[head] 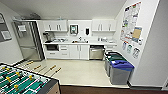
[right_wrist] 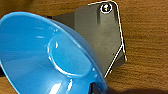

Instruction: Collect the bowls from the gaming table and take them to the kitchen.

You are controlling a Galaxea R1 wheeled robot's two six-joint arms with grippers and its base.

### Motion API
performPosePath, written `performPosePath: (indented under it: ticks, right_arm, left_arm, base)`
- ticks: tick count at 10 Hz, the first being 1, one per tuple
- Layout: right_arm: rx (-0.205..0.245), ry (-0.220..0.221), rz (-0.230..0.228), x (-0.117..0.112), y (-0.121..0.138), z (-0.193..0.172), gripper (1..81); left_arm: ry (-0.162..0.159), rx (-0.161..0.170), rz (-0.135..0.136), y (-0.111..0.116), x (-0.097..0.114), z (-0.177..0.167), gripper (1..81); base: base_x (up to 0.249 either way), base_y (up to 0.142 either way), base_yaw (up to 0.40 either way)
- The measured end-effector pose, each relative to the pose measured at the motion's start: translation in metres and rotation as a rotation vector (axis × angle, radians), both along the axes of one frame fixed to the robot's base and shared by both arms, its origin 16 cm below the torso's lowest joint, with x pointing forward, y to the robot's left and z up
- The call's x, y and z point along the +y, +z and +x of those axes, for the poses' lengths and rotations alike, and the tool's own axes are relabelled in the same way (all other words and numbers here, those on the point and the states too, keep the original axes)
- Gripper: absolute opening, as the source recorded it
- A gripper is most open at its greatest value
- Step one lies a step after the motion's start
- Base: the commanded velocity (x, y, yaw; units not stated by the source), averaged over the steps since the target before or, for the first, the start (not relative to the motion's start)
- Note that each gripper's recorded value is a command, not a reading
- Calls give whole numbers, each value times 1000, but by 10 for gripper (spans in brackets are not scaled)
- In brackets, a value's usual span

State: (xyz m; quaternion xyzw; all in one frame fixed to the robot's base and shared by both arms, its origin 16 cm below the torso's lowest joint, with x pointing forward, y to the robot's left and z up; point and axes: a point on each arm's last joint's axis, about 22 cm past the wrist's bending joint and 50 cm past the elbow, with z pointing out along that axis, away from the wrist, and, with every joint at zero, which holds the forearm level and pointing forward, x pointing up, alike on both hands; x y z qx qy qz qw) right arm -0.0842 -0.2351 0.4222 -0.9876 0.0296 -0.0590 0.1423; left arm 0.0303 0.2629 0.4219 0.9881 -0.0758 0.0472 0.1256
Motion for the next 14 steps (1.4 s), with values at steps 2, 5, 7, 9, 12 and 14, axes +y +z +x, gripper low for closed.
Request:
performPosePath:
  ticks: [2, 5, 7, 9, 12, 14]
  right_arm:
    - [-1, 0, 0, 0, 0, 0, 10]
    - [0, 0, -1, -1, 0, -1, 10]
    - [-2, 0, -2, -1, 0, 2, 10]
    - [1, 0, 3, 3, 0, -1, 10]
    - [-4, 0, -4, -2, 0, 2, 10]
    - [0, 0, -1, 0, 0, 0, 10]
  left_arm:
    - [0, 0, 0, 0, 0, 0, 10]
    - [0, 0, 1, 0, 0, 0, 10]
    - [0, -1, 0, 0, 0, 0, 10]
    - [0, 0, 2, 0, 1, -1, 10]
    - [0, -4, -4, 0, -3, 2, 10]
    - [0, 0, 0, 0, 0, 0, 10]
  base:
    - [154, 0, 0]
    - [156, 0, 0]
    - [161, -31, 0]
    - [166, -67, 0]
    - [167, -74, 0]
    - [167, -74, 0]
